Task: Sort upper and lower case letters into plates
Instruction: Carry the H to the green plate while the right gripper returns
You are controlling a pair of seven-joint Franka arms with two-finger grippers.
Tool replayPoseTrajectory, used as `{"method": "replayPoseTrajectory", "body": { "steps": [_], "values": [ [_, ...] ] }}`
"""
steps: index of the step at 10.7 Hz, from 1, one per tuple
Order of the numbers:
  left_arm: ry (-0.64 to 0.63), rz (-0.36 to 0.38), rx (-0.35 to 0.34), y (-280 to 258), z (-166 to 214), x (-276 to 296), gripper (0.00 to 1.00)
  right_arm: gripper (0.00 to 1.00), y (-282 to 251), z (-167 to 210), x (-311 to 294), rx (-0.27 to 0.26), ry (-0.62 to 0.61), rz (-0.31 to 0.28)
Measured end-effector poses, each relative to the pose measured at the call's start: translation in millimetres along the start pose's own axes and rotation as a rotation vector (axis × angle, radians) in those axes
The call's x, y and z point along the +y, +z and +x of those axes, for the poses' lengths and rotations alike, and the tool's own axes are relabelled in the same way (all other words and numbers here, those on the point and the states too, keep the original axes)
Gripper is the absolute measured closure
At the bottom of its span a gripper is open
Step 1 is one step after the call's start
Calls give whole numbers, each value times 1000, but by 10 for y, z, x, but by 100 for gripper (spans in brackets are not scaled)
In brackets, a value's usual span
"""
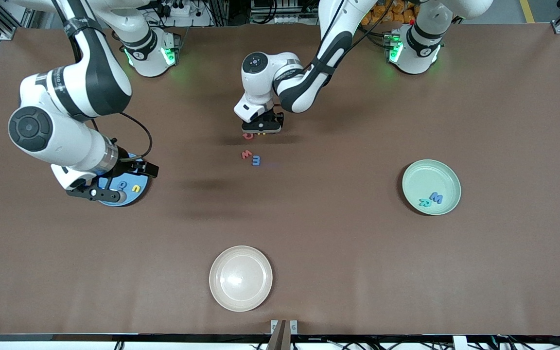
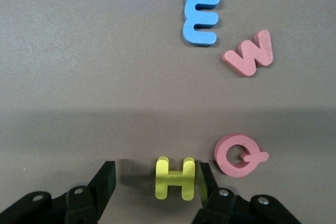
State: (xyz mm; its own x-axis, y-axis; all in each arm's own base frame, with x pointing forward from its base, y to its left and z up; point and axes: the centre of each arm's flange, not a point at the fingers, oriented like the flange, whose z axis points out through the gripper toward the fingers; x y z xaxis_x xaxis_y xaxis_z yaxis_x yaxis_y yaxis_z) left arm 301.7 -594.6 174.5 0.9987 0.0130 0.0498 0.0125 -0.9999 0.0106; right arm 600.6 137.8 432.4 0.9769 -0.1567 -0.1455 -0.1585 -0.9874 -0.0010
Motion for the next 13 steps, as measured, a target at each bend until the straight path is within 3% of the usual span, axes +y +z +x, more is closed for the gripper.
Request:
{"method": "replayPoseTrajectory", "body": {
  "steps": [8, 9, 10, 11, 13],
  "values": [
    [2, 4, -5, 63, -22, -10, 34, 0, 69, -5, -33, -11, -9, -3],
    [2, -1, -2, 42, -17, -1, 44, 0, 84, -5, -43, -13, -11, -4],
    [2, -3, -1, 25, -10, 0, 62, 0, 93, -5, -51, -14, -12, -4],
    [1, -4, 0, 21, -2, -2, 67, 0, 98, -3, -59, -13, -13, -3],
    [-13, -9, 4, 1, 91, -33, 67, 0, 116, -3, -98, -10, -19, 0]
  ]
}}
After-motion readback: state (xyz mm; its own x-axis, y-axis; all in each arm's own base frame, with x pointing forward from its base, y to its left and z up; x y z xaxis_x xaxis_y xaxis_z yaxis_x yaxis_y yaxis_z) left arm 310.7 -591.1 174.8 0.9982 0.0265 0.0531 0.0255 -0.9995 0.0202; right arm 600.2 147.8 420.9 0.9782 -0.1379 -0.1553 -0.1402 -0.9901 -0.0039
